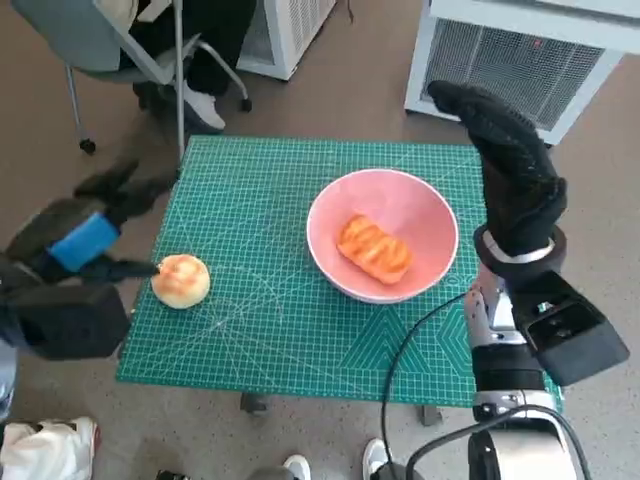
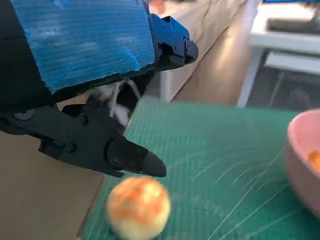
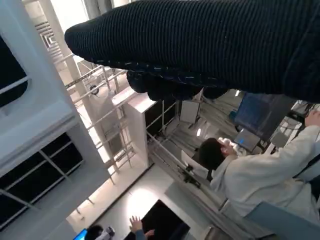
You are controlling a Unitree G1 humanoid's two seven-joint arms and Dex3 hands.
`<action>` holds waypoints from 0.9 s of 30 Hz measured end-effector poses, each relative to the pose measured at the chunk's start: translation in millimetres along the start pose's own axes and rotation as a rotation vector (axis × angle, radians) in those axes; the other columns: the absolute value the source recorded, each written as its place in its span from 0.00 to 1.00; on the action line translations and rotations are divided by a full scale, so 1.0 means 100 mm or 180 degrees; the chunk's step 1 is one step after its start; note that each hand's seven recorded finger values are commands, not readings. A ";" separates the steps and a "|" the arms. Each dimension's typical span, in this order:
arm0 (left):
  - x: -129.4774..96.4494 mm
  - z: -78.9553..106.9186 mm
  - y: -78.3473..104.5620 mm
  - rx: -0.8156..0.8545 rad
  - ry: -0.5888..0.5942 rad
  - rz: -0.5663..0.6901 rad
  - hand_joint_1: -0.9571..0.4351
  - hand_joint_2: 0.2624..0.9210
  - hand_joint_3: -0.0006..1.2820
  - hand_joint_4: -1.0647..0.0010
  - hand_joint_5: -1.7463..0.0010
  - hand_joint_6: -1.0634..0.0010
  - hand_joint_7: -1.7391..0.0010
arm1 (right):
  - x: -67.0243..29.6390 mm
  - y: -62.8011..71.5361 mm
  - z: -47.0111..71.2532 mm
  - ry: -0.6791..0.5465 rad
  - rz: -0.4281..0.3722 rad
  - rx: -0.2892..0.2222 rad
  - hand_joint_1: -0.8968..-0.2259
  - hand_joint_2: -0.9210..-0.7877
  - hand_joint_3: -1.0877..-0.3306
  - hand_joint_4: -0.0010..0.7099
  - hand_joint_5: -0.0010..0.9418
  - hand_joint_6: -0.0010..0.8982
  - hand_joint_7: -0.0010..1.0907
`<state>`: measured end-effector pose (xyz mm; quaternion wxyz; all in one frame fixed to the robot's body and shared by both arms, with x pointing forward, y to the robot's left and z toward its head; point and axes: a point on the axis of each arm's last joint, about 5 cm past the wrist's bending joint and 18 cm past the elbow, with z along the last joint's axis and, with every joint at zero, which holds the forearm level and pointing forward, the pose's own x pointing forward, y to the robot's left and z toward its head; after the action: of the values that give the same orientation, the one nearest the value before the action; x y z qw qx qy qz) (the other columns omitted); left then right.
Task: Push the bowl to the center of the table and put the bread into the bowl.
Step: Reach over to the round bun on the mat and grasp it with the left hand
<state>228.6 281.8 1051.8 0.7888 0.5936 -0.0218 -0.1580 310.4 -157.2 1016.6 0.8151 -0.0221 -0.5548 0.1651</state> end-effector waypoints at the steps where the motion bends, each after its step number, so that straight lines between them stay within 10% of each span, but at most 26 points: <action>1: 0.00 -0.01 -0.02 -0.0007 0.0020 -0.0012 0.41 0.90 0.00 0.92 1.00 0.77 0.99 | -0.003 0.00 0.00 0.0008 0.0009 0.0003 0.47 0.00 0.36 0.00 0.48 0.00 0.57; 27: 0.41 -0.20 -0.60 -0.0287 0.0670 -0.0769 0.55 0.87 0.00 0.66 0.98 0.58 0.96 | 0.017 -0.06 -0.02 0.0036 0.0096 0.0017 0.48 0.00 0.36 0.00 0.48 0.00 0.56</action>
<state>258.2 274.6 983.2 0.7878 0.5692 0.1396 -0.1895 314.7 -161.9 1018.5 0.8158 -0.0292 -0.5493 0.1787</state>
